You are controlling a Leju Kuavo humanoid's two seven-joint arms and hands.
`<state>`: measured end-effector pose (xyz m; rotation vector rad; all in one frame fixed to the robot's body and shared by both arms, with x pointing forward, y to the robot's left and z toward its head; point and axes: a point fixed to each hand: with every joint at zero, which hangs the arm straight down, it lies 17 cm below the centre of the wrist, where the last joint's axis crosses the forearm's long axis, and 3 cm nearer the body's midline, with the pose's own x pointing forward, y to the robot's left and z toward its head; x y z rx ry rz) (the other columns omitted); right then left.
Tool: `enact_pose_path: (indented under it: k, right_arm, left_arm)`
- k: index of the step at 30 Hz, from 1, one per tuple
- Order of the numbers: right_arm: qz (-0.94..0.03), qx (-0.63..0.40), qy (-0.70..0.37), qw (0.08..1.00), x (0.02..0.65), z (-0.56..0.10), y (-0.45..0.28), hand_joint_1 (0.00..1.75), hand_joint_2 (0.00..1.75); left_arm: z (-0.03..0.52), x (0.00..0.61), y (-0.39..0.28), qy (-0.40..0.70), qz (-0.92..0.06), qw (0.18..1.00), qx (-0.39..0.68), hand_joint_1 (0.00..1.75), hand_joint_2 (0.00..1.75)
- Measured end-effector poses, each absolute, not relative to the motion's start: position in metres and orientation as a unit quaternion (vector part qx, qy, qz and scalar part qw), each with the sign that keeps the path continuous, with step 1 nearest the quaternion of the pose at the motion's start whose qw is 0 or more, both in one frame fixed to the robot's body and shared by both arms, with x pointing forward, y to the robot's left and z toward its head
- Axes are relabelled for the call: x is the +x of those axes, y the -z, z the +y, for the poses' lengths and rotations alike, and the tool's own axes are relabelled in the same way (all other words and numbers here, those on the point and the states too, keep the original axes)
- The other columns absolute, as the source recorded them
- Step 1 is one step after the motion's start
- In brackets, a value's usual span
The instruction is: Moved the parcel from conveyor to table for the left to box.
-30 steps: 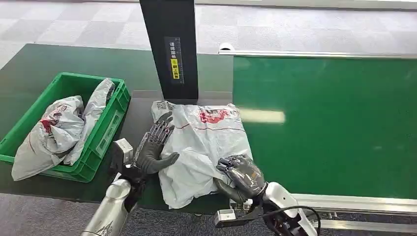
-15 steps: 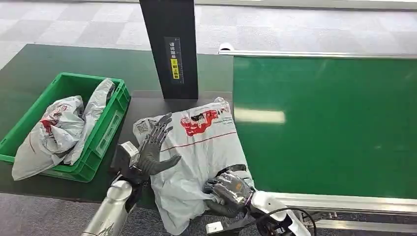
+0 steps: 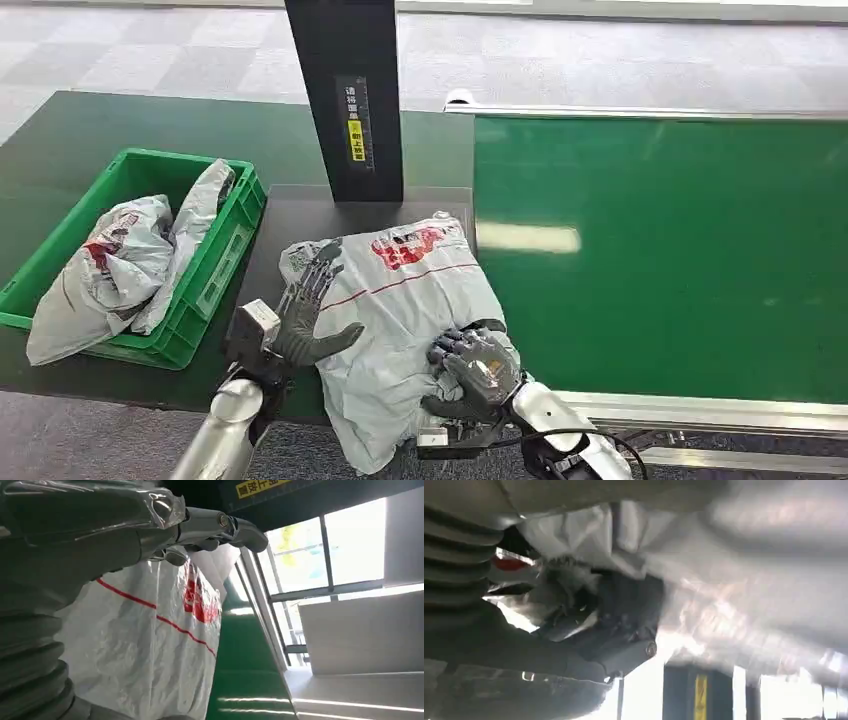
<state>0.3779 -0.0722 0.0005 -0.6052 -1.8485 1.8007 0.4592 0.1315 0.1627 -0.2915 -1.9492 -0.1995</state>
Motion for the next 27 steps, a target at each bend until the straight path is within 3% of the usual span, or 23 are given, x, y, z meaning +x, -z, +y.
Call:
enact_pose_path:
  k: [9, 14, 18, 27]
  right_arm:
    - [-0.791, -0.227, -0.485, 0.295, 0.400, -0.085, -0.090, 0.00, 0.00]
    - [-0.826, -0.164, -0.415, 0.345, 0.399, -0.093, -0.108, 0.00, 0.00]
    - [-0.828, -0.125, -0.392, 0.380, 0.401, -0.096, -0.107, 0.00, 0.00]
    - [-0.826, -0.102, -0.384, 0.400, 0.404, -0.096, -0.106, 0.00, 0.00]
  left_arm:
    - [0.135, 0.459, -0.164, 0.079, -0.826, 0.545, -0.125, 0.00, 1.75]
    - [0.135, 0.462, -0.167, 0.077, -0.828, 0.541, -0.125, 0.00, 1.75]
    - [0.133, 0.464, -0.166, 0.079, -0.828, 0.542, -0.124, 0.00, 1.75]
    - [0.098, 0.457, -0.145, 0.196, -0.809, 0.545, -0.096, 0.00, 1.75]
